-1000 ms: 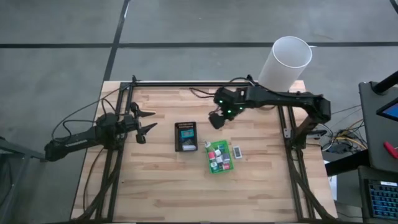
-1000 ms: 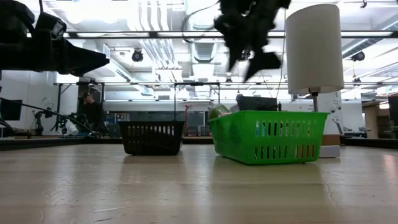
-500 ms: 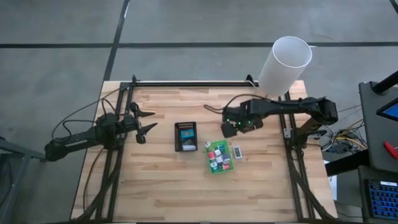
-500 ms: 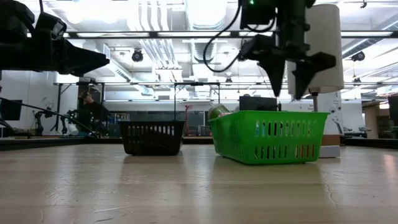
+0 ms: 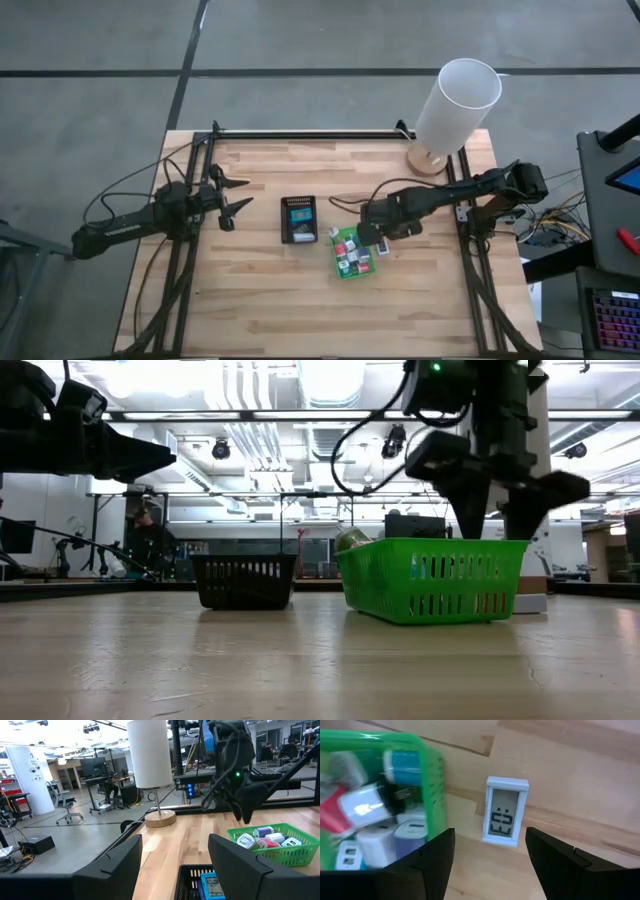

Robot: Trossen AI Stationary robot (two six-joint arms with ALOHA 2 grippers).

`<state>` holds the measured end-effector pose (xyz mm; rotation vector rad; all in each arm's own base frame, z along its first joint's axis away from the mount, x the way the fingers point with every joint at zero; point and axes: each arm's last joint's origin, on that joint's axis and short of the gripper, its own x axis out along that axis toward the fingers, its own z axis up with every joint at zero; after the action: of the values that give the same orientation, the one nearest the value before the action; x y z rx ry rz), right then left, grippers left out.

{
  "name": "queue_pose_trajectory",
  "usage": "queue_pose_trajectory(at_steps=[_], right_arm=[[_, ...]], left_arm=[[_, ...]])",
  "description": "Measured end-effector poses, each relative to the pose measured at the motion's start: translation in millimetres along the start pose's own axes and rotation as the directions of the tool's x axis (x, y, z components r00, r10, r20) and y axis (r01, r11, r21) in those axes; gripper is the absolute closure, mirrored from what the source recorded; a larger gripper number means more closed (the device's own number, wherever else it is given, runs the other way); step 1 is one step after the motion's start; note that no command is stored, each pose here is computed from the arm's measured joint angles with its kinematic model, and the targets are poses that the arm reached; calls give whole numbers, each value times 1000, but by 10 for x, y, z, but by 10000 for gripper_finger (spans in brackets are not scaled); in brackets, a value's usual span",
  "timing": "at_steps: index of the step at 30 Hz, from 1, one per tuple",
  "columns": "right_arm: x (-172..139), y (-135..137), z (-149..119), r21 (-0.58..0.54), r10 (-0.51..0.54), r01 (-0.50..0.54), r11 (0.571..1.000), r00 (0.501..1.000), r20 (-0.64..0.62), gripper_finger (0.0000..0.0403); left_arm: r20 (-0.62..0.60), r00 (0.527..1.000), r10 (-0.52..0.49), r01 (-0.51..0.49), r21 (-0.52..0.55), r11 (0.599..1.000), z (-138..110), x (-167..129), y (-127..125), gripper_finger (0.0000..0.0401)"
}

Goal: Pick & Place Office items
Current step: Put the white digital clock into the black bin

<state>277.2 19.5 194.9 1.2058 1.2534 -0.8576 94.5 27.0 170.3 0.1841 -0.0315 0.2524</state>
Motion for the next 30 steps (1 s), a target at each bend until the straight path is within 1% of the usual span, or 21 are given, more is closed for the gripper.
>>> queue_pose_trajectory(at_steps=[4,8,11,20,22,24,26,28,30], right_arm=[[136,-59,-36,27,12,-11,1000,1000,-6,161],[181,-100,-38,35,2,-2,999,1000,-8,161],[193,-92,-47,30,16,-16,999,1000,-6,161],[345,-131,-30,34,-33,33,999,999,12,161],[369,-102,-25,35,-14,13,999,1000,13,161],[397,-119,-29,41,-13,12,999,1000,13,161],[419,-114,-26,54,16,-17,998,1000,17,161],[445,-141,-26,57,12,-13,998,1000,16,161],[479,-122,-22,60,35,-35,998,999,13,164]], left_arm=[[0,1000,0,0,0,1000,0,0,0,167],[0,1000,0,0,0,1000,0,0,0,167],[0,1000,0,0,0,1000,0,0,0,167],[-2,1000,0,0,0,1000,-1,1,0,167],[-1,1000,-1,1,0,1000,-1,1,0,167],[-7,1000,-1,1,0,1000,-6,4,-1,167],[-5,1000,-1,1,0,1000,-4,4,0,167],[-11,1000,-2,2,0,1000,-9,6,-1,167],[-8,1000,-2,2,-1,1000,-7,6,-1,167]])
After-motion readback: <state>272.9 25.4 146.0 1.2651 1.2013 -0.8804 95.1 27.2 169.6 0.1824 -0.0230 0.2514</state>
